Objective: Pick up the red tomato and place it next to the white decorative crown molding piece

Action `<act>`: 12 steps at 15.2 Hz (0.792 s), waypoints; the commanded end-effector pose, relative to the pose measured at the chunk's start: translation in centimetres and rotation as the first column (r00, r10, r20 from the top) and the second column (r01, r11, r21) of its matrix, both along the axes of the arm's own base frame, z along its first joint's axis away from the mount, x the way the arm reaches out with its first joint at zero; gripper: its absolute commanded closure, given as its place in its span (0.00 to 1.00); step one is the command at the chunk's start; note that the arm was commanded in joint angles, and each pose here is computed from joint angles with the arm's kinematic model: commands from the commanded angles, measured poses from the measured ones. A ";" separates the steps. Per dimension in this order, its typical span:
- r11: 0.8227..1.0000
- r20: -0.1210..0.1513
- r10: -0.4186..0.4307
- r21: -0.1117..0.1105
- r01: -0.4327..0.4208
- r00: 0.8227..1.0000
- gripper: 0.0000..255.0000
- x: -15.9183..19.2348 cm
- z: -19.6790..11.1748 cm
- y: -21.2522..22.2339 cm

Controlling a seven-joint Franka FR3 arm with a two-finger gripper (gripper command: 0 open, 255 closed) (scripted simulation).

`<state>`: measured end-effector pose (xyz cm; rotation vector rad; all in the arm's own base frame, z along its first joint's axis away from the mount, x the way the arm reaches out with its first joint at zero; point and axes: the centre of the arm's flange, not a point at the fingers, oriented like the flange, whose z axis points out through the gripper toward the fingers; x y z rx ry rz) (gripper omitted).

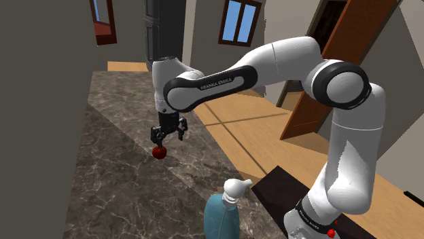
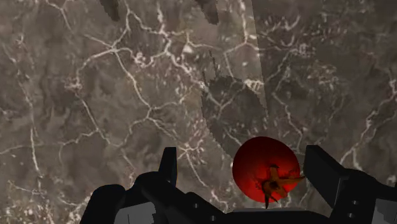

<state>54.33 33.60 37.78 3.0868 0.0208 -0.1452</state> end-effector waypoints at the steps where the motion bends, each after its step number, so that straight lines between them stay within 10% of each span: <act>1: 1.000 0.004 -0.002 -0.002 0.002 1.000 0.00 1.2 -1.4 1.9; 12: 1.000 0.006 -0.003 -0.003 0.003 1.000 0.00 2.0 -6.3 3.3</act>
